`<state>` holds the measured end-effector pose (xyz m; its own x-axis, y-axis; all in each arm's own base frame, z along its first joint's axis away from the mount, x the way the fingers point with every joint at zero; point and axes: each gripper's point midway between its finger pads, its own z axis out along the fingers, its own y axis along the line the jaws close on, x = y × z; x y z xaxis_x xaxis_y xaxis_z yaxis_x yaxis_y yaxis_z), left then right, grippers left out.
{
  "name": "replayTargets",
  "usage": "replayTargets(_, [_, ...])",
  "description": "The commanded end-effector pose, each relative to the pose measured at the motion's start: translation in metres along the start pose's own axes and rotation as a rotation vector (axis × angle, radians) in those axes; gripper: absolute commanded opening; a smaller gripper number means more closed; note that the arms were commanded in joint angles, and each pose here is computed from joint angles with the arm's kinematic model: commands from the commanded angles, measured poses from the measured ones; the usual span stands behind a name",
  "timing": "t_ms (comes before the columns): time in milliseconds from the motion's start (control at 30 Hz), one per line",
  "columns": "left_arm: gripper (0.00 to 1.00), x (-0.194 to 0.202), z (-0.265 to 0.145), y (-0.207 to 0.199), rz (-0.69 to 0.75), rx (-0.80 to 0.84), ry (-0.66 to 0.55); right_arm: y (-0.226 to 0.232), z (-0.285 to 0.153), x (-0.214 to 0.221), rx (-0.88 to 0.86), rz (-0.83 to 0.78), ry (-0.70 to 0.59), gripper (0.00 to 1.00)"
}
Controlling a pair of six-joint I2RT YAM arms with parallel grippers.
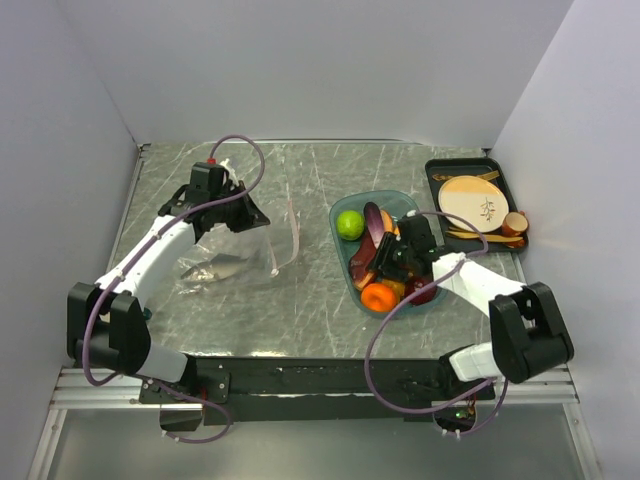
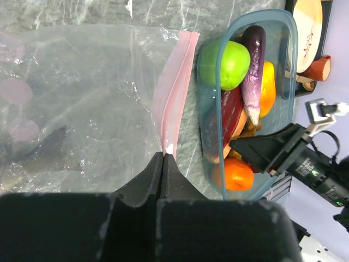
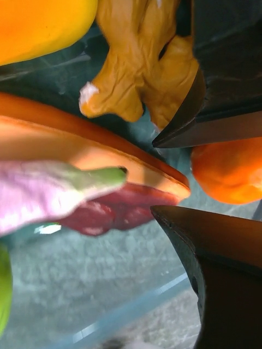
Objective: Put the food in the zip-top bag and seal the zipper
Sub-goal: Pick up the fake bread from the bin.
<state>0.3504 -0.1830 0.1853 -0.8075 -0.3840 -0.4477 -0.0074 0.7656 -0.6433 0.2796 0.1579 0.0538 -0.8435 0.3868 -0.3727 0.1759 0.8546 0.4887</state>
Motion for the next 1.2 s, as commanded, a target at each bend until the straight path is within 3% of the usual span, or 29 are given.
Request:
replayTargets(0, [0.01,-0.016,-0.004,-0.016,0.039,0.038,-0.042,0.009,0.008,-0.007,-0.014,0.011,-0.03,0.54])
replayTargets(333, [0.01,-0.015,-0.004,-0.016,0.038,0.034,-0.043,0.02,0.032,-0.004,-0.045,0.025,0.016,0.52])
replayTargets(400, [0.01,-0.015,-0.004,-0.015,0.04,0.028,-0.043,0.023,0.03,-0.004,-0.058,0.026,0.012,0.43])
replayTargets(533, [0.01,-0.015,-0.004,-0.015,0.041,0.03,-0.046,0.028,0.015,-0.011,-0.092,0.025,-0.052,0.12])
replayTargets(633, [0.01,-0.014,-0.002,-0.016,0.042,0.035,-0.038,0.039,-0.003,-0.021,-0.138,0.031,-0.108,0.01])
replayTargets(900, [0.01,-0.017,-0.002,-0.017,0.059,0.035,-0.043,0.068,-0.042,-0.045,-0.233,0.063,-0.205,0.0])
replayTargets(1167, [0.01,-0.017,-0.006,-0.016,0.073,0.026,-0.052,0.07,-0.046,-0.037,-0.225,0.069,-0.14,0.01])
